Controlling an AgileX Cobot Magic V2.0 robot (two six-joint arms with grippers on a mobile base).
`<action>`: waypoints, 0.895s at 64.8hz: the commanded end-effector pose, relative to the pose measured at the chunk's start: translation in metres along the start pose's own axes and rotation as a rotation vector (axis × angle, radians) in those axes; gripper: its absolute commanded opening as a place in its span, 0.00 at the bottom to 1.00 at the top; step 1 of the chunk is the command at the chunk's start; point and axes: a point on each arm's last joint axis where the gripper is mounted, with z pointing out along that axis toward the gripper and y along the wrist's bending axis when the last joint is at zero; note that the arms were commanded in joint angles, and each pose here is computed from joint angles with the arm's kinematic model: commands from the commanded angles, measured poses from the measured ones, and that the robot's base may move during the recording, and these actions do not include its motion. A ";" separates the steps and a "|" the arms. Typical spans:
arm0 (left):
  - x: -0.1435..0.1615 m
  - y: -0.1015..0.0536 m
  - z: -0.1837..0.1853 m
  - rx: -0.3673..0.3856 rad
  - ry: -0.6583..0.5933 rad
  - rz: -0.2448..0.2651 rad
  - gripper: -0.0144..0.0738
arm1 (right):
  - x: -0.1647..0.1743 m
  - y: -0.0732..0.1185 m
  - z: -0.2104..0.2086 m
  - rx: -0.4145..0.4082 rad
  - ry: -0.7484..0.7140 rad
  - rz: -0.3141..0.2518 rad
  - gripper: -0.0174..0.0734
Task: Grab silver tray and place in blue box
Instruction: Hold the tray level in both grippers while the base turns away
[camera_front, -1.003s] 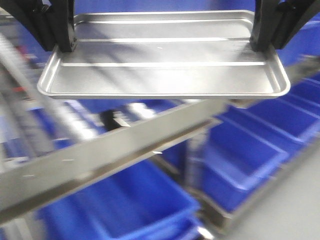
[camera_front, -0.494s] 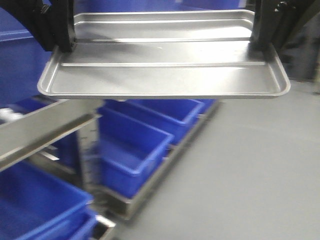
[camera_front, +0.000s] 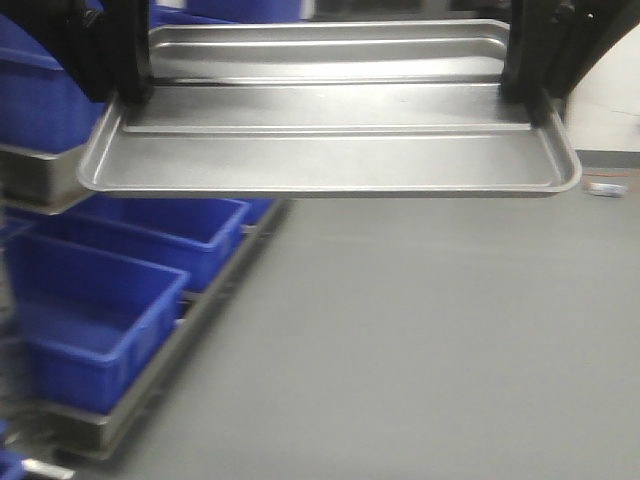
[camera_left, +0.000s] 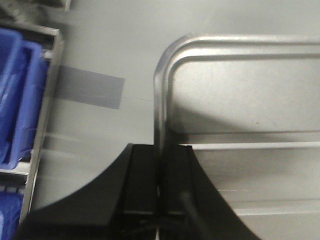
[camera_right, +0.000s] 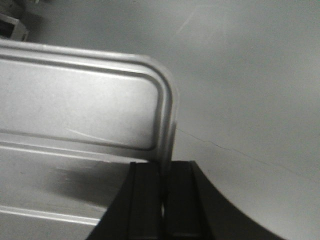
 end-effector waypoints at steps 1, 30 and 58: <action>-0.008 0.004 -0.019 0.001 -0.081 0.022 0.04 | -0.012 -0.005 -0.020 0.004 -0.107 -0.032 0.26; -0.008 0.004 -0.019 0.001 -0.081 0.022 0.04 | -0.012 -0.005 -0.020 0.004 -0.107 -0.032 0.26; -0.008 0.004 -0.019 0.001 -0.081 0.022 0.04 | -0.012 -0.005 -0.020 0.004 -0.106 -0.032 0.26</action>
